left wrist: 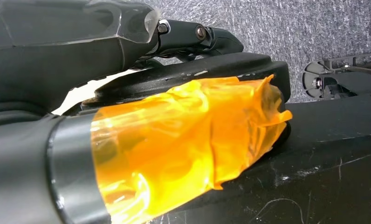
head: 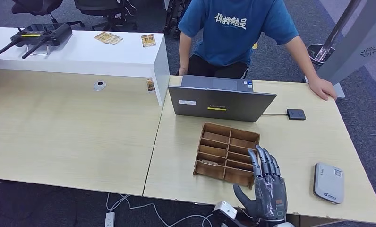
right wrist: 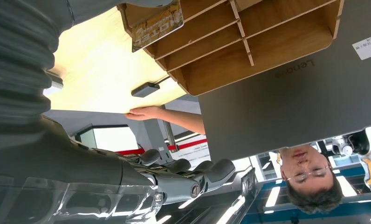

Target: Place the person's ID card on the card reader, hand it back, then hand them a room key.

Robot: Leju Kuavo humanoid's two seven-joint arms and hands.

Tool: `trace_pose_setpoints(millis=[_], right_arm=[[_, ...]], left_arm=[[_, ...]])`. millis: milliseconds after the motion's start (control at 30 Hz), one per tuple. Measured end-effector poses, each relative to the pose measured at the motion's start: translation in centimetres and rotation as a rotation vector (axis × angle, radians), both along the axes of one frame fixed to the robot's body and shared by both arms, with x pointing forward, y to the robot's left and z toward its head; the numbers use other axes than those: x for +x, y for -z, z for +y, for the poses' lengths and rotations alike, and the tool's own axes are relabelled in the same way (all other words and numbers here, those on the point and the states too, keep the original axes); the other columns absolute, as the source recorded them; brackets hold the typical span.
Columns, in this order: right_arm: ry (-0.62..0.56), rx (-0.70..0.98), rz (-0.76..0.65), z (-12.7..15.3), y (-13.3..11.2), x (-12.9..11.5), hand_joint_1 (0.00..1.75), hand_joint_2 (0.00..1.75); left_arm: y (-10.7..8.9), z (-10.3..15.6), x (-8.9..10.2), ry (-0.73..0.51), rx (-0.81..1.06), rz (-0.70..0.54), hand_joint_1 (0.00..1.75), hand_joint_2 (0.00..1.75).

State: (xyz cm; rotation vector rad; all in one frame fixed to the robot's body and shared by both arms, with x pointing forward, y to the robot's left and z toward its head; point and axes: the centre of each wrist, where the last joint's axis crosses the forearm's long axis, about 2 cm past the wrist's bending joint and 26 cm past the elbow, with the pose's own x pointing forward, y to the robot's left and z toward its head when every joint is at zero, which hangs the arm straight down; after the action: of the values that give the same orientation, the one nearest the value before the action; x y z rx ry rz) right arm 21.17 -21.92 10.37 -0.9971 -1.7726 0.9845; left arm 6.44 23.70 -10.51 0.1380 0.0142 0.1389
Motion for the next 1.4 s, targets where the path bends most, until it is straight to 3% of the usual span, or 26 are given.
trace_pose_setpoints(millis=[1400], right_arm=[[0.052, -0.085, 0.134, -0.8, 1.3, -0.3, 0.00, 1.75]], left_arm=[[0.0, -0.1, 0.1, -0.008, -0.002, 0.008, 0.00, 0.00]])
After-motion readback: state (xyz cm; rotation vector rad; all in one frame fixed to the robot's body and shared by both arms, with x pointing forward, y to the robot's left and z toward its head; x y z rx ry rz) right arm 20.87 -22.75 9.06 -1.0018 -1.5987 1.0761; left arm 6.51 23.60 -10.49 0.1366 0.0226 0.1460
